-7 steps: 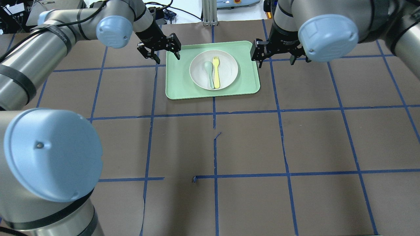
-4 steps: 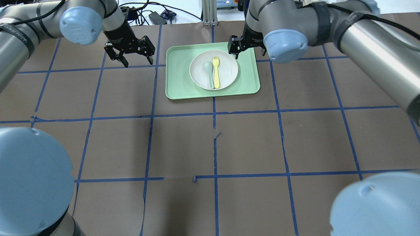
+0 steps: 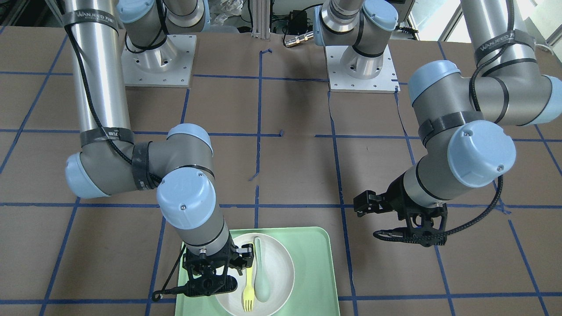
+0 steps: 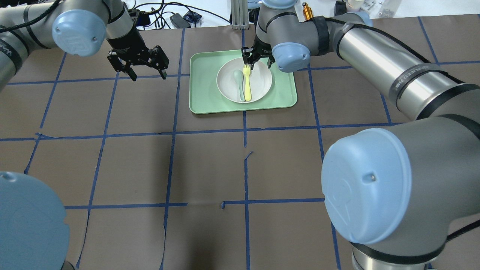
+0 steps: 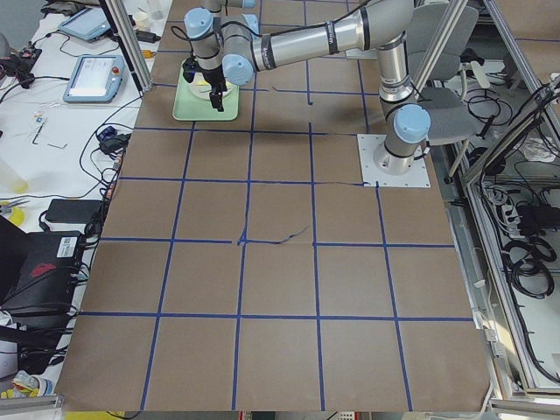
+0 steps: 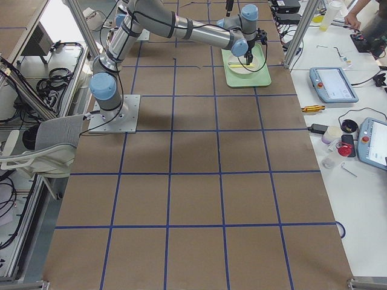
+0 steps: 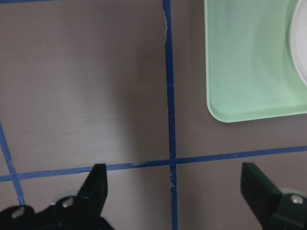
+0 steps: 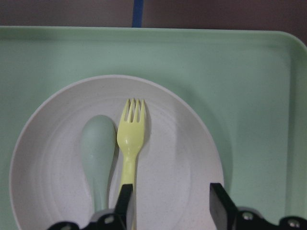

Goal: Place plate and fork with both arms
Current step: 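Lower the right gripper and grasp the yellow fork on the plate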

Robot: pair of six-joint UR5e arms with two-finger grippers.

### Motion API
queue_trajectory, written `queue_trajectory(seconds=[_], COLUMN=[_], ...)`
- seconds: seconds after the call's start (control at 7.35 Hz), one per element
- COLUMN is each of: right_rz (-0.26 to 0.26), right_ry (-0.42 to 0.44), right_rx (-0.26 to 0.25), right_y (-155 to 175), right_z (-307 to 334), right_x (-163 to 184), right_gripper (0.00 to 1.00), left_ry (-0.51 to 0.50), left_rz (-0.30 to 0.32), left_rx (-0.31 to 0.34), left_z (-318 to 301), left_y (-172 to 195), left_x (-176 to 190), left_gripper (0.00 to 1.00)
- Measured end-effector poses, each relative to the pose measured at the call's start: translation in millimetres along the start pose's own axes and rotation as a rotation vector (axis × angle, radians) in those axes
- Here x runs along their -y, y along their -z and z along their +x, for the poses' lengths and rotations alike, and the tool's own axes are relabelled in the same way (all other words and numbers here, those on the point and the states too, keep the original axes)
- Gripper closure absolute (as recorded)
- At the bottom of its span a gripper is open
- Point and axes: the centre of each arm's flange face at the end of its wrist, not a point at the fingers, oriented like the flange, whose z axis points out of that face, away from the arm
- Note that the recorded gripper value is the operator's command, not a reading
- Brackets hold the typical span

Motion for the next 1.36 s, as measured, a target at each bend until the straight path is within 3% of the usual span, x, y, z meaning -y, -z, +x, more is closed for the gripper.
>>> queue_trajectory(seconds=[0.68,1.22,1.36], right_rz=[-0.04,-0.065,-0.068], right_ry=[-0.005,-0.006,-0.006], right_rx=[0.007,0.002,0.002], right_y=[-42.5,-57.8,-59.9], right_z=[-23.6,-23.7,-23.5], right_x=[-10.5,-16.9,-17.5], right_gripper=[0.4,0.41,0.56], left_ry=[-0.003,-0.002,-0.003], left_rz=[0.008,0.003,0.001], left_rx=[0.002,0.002,0.002], left_z=[3.1,2.0,1.9], left_y=[7.7,1.2,0.6], left_x=[-11.2,-13.4,-13.7], left_gripper=[0.0,0.0,0.0])
